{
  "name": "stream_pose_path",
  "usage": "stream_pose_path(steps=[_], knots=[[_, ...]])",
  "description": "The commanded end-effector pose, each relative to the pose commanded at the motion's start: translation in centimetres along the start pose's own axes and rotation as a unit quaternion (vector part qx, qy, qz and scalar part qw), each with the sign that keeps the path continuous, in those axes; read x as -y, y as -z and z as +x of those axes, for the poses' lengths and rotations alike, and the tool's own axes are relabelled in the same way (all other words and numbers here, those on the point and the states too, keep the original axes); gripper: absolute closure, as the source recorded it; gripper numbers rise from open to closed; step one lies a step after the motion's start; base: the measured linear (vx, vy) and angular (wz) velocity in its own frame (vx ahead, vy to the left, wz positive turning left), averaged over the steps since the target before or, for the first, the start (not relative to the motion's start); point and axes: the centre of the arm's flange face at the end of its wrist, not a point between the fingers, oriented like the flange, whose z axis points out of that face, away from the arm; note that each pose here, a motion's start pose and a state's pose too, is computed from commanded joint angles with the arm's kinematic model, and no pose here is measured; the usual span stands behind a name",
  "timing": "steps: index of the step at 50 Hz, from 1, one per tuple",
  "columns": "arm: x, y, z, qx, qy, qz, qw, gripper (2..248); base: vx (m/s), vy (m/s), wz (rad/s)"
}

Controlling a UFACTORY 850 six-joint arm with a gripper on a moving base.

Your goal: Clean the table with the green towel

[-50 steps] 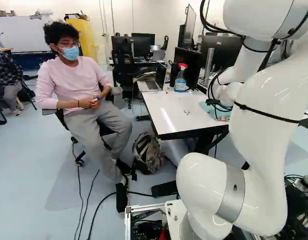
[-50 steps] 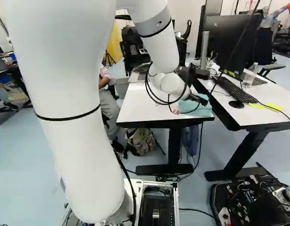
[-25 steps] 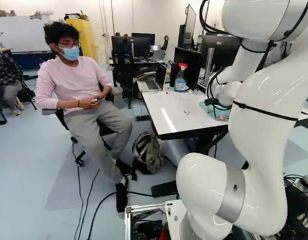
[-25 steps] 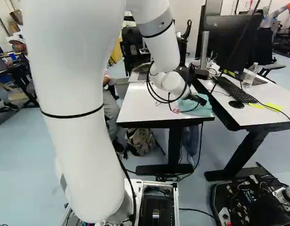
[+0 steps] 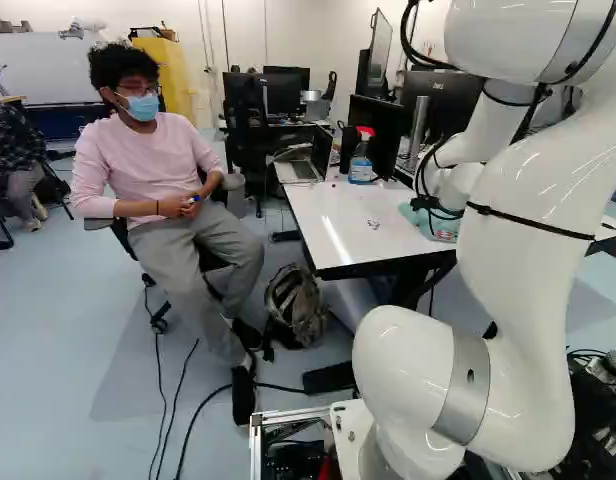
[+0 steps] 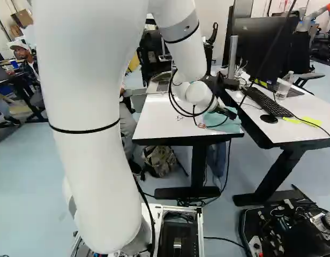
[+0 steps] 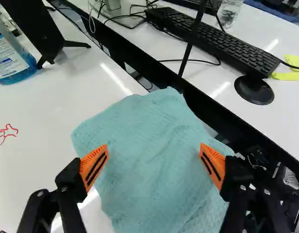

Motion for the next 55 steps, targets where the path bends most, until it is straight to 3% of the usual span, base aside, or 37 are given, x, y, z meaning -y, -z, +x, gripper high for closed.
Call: stream_pose_path(steps=[2,3,7,8,12,13,18,19,23,24,28,29,33,34,55], knots=[[0.0,0.0,0.0,0.0,0.0,0.0,1.0,3,0.0,0.0,0.0],[0.0,0.0,0.0,0.0,0.0,0.0,1.0,24,0.0,0.0,0.0],[0.0,0.0,0.0,0.0,0.0,0.0,1.0,24,0.0,0.0,0.0],[0.0,0.0,0.0,0.0,0.0,0.0,1.0,63,0.0,0.0,0.0],[0.0,0.0,0.0,0.0,0.0,0.0,1.0,63,0.0,0.0,0.0],[0.0,0.0,0.0,0.0,0.0,0.0,1.0,101,0.0,0.0,0.0],[0.0,0.0,0.0,0.0,0.0,0.0,1.0,101,0.0,0.0,0.0],[0.0,0.0,0.0,0.0,0.0,0.0,1.0,138,0.0,0.0,0.0],[0.0,0.0,0.0,0.0,0.0,0.0,1.0,138,0.0,0.0,0.0],[0.0,0.0,0.0,0.0,0.0,0.0,1.0,175,0.0,0.0,0.0],[0.0,0.0,0.0,0.0,0.0,0.0,1.0,175,0.0,0.0,0.0],[0.0,0.0,0.0,0.0,0.0,0.0,1.0,203,0.0,0.0,0.0],[0.0,0.0,0.0,0.0,0.0,0.0,1.0,203,0.0,0.0,0.0],[0.0,0.0,0.0,0.0,0.0,0.0,1.0,215,0.0,0.0,0.0],[0.02,0.93,0.64,-0.01,0.0,0.0,1.0,216,0.0,0.0,0.0]])
